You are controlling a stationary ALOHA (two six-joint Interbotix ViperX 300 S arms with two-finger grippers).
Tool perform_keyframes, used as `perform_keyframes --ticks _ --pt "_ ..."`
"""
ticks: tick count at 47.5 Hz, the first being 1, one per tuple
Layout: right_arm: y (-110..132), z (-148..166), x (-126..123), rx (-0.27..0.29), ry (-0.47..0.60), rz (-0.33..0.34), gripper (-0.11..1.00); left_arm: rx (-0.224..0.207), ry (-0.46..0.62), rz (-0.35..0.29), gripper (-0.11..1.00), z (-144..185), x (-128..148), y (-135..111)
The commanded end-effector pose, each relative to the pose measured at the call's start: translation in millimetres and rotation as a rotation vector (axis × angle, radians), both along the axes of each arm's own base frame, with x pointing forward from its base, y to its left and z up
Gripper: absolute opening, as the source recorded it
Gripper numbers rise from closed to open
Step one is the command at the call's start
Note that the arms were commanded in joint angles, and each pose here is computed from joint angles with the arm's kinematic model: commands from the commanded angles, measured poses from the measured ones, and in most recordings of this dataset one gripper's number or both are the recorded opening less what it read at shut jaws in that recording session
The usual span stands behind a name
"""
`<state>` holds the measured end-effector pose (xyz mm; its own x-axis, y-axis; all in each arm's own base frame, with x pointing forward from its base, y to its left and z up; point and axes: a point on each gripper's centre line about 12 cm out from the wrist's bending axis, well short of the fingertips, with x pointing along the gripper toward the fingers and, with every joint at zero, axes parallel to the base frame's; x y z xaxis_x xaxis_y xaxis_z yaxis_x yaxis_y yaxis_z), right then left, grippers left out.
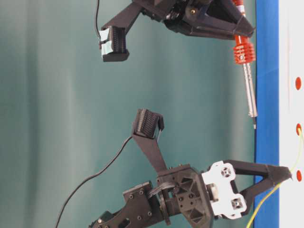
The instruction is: Touch the tip of the soldering iron to the tip of the solder at the mark.
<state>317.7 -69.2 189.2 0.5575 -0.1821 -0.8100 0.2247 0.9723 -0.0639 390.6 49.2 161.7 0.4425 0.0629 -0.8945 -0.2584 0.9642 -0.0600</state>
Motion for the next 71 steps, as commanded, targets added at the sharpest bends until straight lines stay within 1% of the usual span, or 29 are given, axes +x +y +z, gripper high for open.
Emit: perform_keyframes --ticks 1,12,27,41,71 --pt "-0.1 8.2 1.7 -0.004 -0.032 0.001 0.06 0.004 -0.041 0.004 0.01 13.5 5.3 1.8" --pt "4.6 -7.9 7.7 0.005 -0.008 0.02 0.06 0.003 -0.043 0.008 0.01 14.0 5.6 3.1" --pt "4.8 -27.3 11.2 0.016 0.025 0.022 0.06 0.003 -0.041 0.008 0.01 13.4 5.6 3.1" --pt "5.3 -34.2 12.0 0.022 0.041 0.022 0.06 0.003 -0.041 0.008 0.01 13.4 5.6 3.1" --pt "5.2 -34.9 11.7 0.021 0.045 0.023 0.06 0.004 -0.041 0.007 0.01 13.4 5.6 3.1"
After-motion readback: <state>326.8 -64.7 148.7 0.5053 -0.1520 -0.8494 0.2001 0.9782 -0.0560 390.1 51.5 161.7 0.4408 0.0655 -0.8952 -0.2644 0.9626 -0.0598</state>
